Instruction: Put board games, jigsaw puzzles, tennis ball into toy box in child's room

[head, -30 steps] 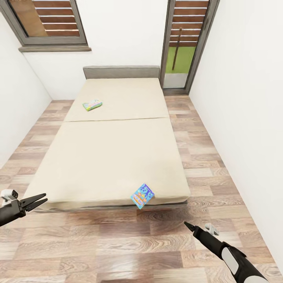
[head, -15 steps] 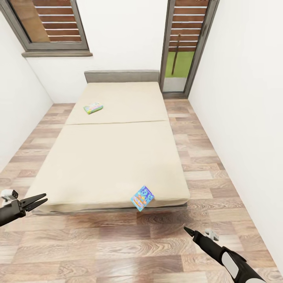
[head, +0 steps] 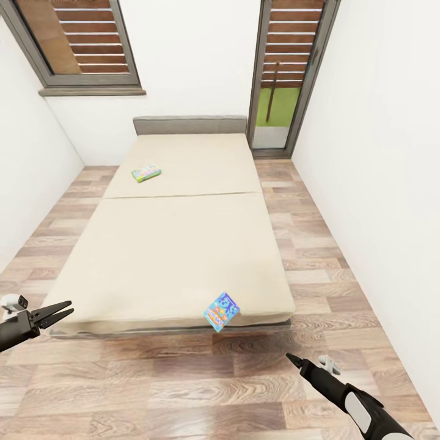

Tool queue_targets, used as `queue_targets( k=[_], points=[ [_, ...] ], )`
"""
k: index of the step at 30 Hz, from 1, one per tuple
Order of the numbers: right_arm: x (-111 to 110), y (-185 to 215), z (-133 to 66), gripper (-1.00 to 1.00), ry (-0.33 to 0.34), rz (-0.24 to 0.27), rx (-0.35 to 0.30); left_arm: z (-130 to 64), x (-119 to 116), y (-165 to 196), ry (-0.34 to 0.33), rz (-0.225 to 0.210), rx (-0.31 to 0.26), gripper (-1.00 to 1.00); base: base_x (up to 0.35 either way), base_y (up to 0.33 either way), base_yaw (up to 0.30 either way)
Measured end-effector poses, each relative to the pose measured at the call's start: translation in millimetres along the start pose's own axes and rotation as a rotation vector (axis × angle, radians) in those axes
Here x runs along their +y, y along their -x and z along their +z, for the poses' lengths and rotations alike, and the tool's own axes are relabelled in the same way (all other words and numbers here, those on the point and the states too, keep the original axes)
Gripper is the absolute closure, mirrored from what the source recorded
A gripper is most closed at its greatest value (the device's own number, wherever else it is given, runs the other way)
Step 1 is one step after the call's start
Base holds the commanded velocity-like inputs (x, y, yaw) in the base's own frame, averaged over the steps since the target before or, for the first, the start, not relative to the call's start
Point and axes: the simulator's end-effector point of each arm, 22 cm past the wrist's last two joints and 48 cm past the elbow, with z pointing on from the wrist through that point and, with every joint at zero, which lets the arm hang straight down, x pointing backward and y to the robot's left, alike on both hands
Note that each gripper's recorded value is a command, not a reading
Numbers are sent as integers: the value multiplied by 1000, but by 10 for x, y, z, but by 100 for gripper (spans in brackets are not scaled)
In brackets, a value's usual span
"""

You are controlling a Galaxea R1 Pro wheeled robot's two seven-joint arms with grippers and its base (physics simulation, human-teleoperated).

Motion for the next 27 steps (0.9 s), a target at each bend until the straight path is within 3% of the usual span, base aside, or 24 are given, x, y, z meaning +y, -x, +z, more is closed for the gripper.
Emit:
queue_targets(
  k=[27],
  points=[
    [175,154,-59,-100,27,-15,-32,-74,-190,111,-22,33,-26,-100,-5,0,0]
  ],
)
